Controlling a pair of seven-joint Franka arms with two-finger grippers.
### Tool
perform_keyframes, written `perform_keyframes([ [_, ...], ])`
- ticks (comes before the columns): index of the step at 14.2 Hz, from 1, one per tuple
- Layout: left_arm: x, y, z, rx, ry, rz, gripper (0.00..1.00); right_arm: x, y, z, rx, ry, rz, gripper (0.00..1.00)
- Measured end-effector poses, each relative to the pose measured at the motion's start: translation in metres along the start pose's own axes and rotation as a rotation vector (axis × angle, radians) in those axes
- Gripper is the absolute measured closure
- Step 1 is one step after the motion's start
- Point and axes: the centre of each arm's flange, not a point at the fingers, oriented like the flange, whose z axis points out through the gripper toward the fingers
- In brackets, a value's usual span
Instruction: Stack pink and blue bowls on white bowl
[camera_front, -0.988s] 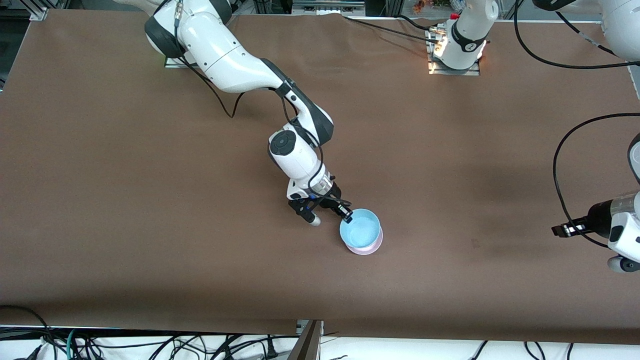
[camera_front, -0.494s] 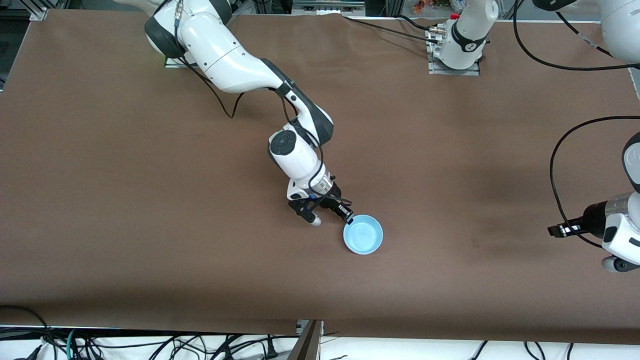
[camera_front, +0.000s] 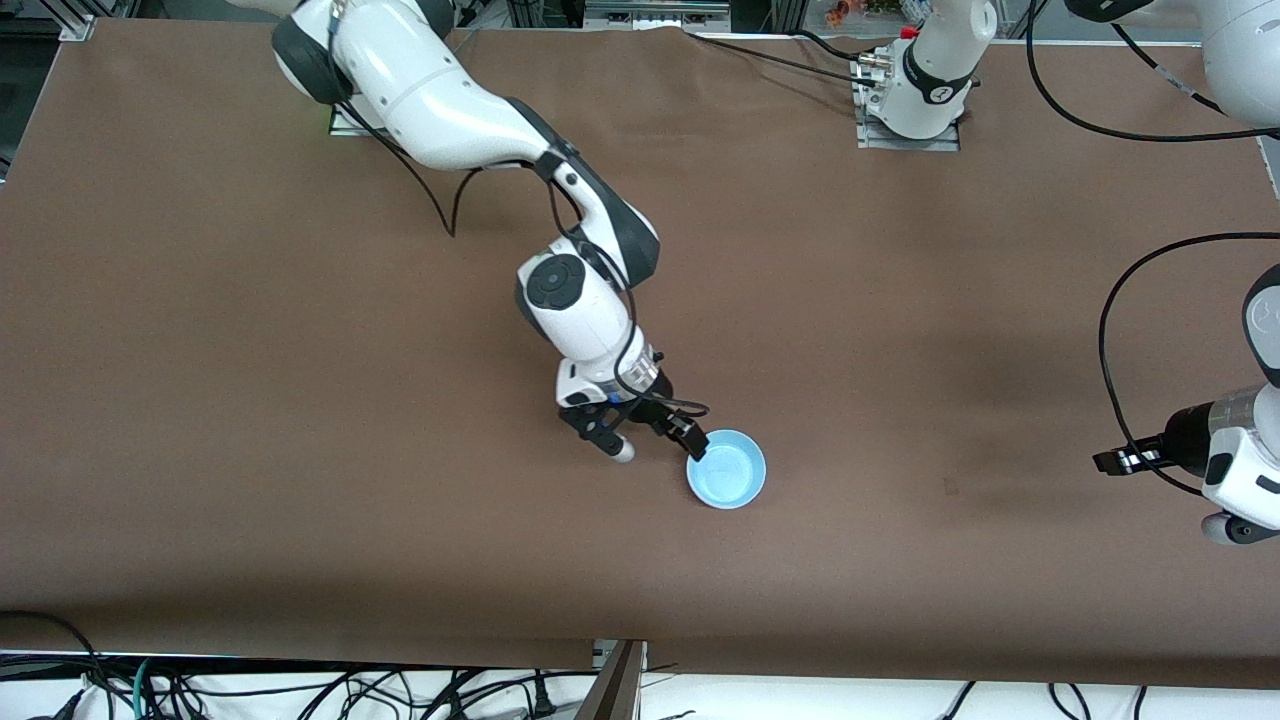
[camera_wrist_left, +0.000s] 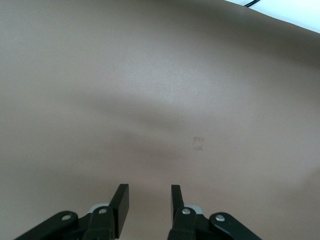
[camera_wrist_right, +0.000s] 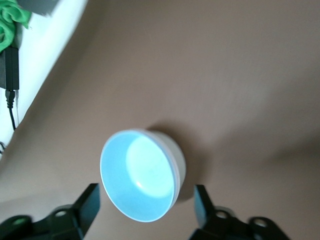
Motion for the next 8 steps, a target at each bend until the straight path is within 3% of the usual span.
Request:
perform_keyframes([
  [1,0.000,0.000,0.000,0.000,0.000,0.001,0.57,0.018,-0.002,-0.027,-0.057,-0.010,-0.073,0.00],
  [4,-0.001,0.004,0.000,-0.002,0.000,0.007,0.56,0.089,0.020,-0.122,-0.250,-0.098,-0.265,0.00],
  [8,-0.004,0.018,0.001,-0.004,-0.002,0.027,0.55,0.159,0.098,-0.254,-0.379,-0.223,-0.484,0.00],
])
